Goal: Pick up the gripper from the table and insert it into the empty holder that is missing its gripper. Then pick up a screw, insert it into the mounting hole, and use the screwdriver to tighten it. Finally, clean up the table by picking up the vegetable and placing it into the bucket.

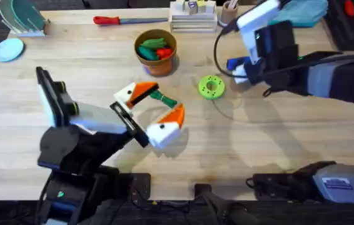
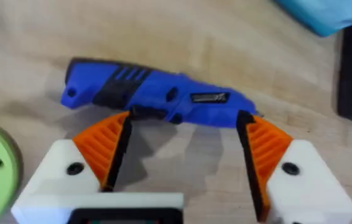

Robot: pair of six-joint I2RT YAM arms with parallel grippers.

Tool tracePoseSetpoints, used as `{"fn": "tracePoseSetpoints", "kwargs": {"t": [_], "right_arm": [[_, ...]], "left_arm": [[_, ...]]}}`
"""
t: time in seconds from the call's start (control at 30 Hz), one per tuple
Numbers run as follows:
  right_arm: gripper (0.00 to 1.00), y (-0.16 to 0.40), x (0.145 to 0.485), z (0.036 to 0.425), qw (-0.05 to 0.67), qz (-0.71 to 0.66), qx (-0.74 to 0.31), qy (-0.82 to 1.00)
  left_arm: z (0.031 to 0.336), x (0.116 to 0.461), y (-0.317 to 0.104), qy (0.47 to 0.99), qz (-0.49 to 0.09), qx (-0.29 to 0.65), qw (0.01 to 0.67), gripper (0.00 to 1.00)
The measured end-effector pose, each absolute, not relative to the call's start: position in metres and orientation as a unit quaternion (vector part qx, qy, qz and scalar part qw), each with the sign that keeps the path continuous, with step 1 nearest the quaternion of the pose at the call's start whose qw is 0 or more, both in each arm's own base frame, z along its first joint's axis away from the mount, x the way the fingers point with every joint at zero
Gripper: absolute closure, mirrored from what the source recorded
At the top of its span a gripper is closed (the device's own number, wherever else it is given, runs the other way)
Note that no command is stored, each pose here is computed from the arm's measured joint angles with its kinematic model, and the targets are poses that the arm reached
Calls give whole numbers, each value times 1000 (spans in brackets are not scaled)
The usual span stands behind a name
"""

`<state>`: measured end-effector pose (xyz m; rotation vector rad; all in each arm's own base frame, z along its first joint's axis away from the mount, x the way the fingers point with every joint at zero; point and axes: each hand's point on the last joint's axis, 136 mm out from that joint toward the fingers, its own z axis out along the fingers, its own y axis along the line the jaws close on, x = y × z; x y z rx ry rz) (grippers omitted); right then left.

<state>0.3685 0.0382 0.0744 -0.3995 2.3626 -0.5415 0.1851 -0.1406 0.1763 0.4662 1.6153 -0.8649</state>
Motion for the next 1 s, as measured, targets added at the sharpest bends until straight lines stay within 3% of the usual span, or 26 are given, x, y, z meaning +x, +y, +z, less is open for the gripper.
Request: {"fn": "tracePoseSetpoints", "kwargs": {"t": [0.17,0.33,0.5,0.67,1.0], "right_arm": [[9,51,390,138,428,-157,-90,885],[10,68,398,185,495,-99,-73,860],[11,85,397,191,506,-57,-90,856],[10,97,397,193,512,-33,-103,852],[10,102,400,199,523,-21,-106,845]], "left_arm": [[192,192,-122,732,-365,103,566,8],[227,196,-112,719,-358,69,592,8],[238,199,-108,708,-357,54,607,9],[268,199,-105,667,-372,44,644,6],[241,213,-106,773,-375,-33,510,6]]}}
